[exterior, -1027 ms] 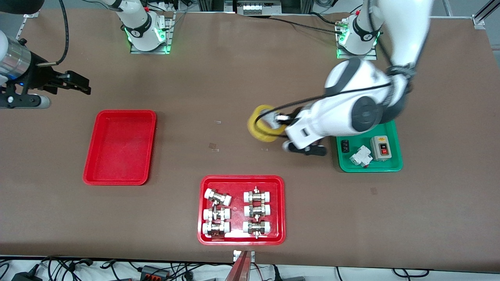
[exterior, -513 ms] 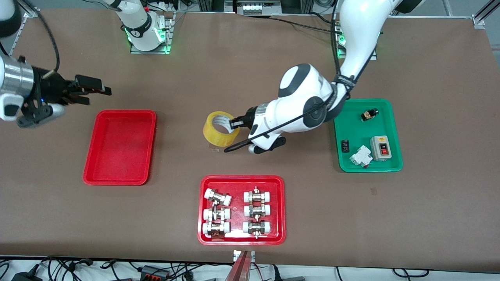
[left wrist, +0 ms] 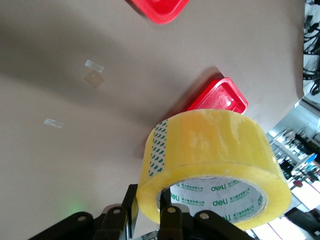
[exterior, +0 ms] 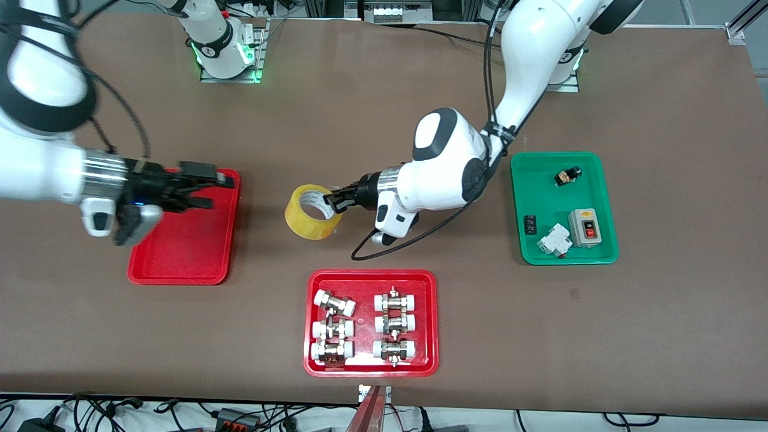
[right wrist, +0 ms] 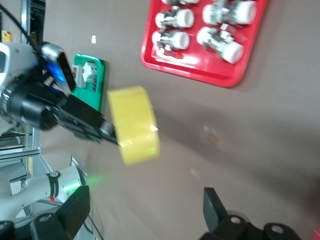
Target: Left arm passes tape to right arm into tray
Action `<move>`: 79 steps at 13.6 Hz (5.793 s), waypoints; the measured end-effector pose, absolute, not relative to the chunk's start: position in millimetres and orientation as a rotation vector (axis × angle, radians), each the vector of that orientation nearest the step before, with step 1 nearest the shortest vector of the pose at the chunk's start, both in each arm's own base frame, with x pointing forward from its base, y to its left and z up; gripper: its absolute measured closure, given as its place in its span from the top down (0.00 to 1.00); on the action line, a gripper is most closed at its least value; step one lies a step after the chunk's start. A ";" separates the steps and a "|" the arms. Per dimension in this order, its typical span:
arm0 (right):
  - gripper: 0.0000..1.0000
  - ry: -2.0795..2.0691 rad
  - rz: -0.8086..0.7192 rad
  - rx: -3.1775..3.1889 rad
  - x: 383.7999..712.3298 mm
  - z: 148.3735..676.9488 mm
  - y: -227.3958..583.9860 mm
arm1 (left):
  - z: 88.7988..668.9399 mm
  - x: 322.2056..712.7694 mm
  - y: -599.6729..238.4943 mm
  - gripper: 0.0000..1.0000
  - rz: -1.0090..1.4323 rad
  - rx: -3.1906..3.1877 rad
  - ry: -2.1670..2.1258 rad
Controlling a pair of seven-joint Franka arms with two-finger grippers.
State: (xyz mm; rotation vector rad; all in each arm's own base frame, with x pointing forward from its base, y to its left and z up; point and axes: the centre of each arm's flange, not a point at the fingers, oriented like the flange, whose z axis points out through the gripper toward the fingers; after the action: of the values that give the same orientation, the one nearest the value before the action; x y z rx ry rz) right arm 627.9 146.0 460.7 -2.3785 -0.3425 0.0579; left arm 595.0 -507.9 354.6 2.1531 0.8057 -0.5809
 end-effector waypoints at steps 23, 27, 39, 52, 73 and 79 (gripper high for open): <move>0.56 -0.299 -0.055 -2.299 647.7 388.6 202.4 | 351.1 605.0 -513.8 0.22 -0.628 2.078 0.901; 0.56 -0.287 -0.064 -2.304 649.7 390.1 199.3 | 375.8 629.2 -486.1 0.55 -0.561 2.094 0.869; 0.55 -0.354 0.059 -2.235 626.7 273.3 -72.9 | 515.9 658.8 -169.8 1.00 -0.649 2.626 0.709; 1.00 -0.719 0.096 -2.361 614.3 178.9 -131.6 | 547.5 614.9 -149.7 1.00 -0.343 3.288 0.094; 1.00 -0.114 0.074 -3.133 524.4 624.4 60.4 | 550.9 590.9 -82.7 1.00 -0.156 3.142 0.022; 1.00 -0.025 -0.012 -3.157 536.0 642.4 49.3 | 575.5 572.5 -76.9 1.00 -0.205 3.107 0.023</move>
State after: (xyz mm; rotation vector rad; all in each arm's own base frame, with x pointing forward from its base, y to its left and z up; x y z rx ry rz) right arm 536.0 49.3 642.4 -3.1574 -0.0251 -0.0120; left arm 572.5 -76.9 575.5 3.1071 0.0232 -0.2054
